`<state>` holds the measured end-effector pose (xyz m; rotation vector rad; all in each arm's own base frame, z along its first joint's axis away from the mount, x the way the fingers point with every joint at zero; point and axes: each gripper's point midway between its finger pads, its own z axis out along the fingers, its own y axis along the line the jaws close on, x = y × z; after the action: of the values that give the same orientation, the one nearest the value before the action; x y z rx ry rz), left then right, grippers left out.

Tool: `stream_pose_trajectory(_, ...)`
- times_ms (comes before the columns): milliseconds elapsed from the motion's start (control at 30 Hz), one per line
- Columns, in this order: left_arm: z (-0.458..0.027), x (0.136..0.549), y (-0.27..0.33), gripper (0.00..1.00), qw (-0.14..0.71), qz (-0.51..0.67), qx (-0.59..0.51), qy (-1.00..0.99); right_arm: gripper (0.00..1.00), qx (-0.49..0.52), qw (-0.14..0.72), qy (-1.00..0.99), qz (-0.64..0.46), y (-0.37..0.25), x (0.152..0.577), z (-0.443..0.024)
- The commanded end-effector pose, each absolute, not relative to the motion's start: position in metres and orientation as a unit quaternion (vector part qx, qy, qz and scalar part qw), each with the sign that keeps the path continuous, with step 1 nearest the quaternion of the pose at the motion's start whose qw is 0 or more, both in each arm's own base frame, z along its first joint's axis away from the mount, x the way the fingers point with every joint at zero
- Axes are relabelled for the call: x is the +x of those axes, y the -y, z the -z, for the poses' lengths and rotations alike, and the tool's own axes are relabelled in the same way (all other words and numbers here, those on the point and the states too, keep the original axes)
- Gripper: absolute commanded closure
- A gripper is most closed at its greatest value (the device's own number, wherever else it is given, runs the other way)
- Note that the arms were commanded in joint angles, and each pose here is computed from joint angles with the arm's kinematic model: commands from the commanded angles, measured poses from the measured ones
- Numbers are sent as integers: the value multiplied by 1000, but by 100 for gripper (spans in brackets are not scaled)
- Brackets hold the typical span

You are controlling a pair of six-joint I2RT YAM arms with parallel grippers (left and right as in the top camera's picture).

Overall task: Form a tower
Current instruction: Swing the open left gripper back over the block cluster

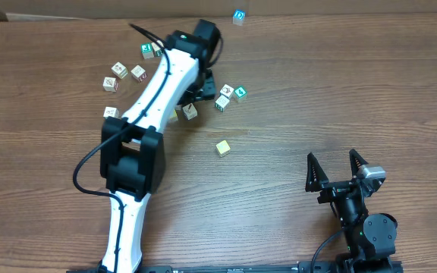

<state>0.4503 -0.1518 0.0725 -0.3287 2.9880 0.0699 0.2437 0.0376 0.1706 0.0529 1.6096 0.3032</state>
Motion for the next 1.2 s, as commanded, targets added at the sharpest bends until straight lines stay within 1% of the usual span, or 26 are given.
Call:
stream_pose_trajectory(0, -70, 455, 143, 46, 69, -29, -114, -991, 0, 26, 685, -715, -137, -37, 244, -170)
stream_pose_trajectory(233, -65, 458, 131, 44, 74, -58, -117, -989, 0, 26, 685, -715, -137, -37, 244, -170)
stream_pose_trajectory(367, -66, 460, 123, 45, 83, -79, -118, -986, 0, 26, 685, -715, -137, -37, 244, -170)
stream_pose_trajectory(600, -70, 459, 102, 39, 92, -134, -118, -980, 0, 26, 685, -715, -137, -37, 244, -170)
stream_pose_trajectory(700, -71, 457, 91, 38, 86, -146, -124, -978, 0, 26, 685, -715, -137, -37, 244, -170)
stream_pose_trajectory(933, -71, 456, 56, 38, 68, -155, -157, -973, 0, 26, 685, -715, -137, -37, 244, -170)
stream_pose_trajectory(1167, -71, 451, 6, 37, 43, -165, -206, -964, 0, 26, 685, -715, -137, -37, 244, -170)
